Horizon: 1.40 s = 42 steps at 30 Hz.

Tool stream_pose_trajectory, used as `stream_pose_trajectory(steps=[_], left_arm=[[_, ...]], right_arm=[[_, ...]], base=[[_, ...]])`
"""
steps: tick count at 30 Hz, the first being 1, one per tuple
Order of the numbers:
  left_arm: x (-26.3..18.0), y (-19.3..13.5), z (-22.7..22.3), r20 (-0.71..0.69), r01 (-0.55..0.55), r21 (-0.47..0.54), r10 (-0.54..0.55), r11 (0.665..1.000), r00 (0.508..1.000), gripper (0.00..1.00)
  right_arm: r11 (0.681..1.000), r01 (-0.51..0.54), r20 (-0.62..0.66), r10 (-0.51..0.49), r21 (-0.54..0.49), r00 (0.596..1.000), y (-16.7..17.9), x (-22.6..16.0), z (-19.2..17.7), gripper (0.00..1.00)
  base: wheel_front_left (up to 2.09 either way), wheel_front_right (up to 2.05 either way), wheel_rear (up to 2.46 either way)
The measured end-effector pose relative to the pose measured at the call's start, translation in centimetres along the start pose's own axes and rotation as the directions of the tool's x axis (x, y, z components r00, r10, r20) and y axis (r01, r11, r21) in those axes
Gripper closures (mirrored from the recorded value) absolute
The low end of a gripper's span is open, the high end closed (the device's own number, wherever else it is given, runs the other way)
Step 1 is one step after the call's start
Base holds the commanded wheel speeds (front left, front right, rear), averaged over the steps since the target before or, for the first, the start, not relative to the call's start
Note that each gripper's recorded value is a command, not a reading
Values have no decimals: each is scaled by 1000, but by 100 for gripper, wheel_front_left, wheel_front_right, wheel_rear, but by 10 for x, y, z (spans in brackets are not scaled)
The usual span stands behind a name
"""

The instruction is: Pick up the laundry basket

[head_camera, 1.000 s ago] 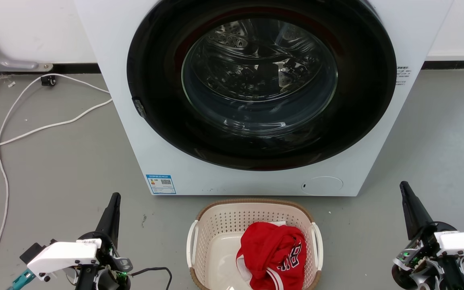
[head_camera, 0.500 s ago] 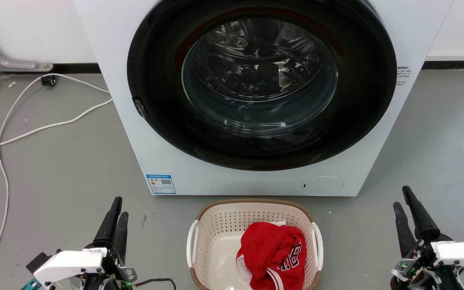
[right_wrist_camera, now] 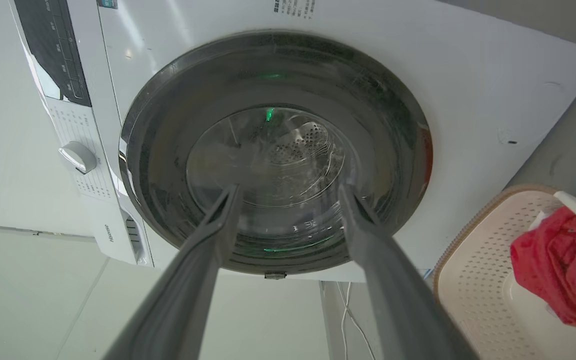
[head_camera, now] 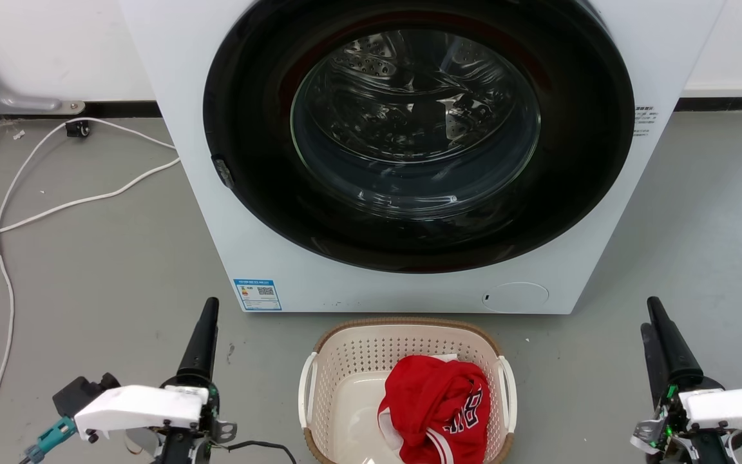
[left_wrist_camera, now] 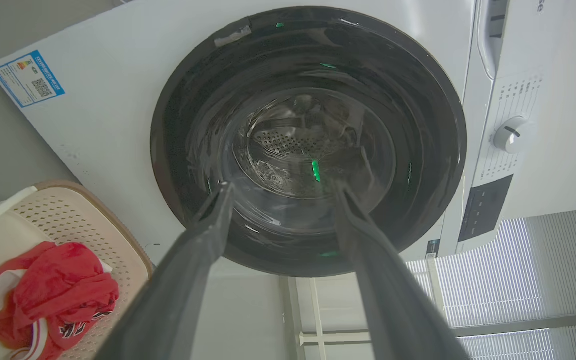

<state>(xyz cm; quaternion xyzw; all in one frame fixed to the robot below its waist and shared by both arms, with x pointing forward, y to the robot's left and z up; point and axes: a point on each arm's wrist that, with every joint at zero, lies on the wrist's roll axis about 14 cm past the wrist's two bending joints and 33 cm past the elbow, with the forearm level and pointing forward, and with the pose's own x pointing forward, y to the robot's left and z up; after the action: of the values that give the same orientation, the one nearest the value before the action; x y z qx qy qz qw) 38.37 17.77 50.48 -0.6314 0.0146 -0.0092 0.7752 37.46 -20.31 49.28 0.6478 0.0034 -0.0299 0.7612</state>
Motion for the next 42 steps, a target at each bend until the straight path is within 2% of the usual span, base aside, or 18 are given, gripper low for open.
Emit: stream_pose_trajectory(steps=[6,16,30,42], left_arm=[[1,-11,-5,-13,34,158,-32,987,999,0],[1,-18,-13,-25,51,383,-45,922,999,0],[-1,-20,-20,-45,69,612,-52,788,998,0],[-4,-23,-27,-57,88,735,-68,673,996,0]], right_arm=[[979,-22,8,24,-204,1000,8,-1,4,0],[894,-41,-13,39,-446,999,14,-4,0,0],[756,-68,-54,43,-651,998,17,-8,-9,0],[635,-89,-79,44,-767,996,19,-11,-15,0]], base=[[0,0,0],[0,0,0],[0,0,0],[0,0,0]])
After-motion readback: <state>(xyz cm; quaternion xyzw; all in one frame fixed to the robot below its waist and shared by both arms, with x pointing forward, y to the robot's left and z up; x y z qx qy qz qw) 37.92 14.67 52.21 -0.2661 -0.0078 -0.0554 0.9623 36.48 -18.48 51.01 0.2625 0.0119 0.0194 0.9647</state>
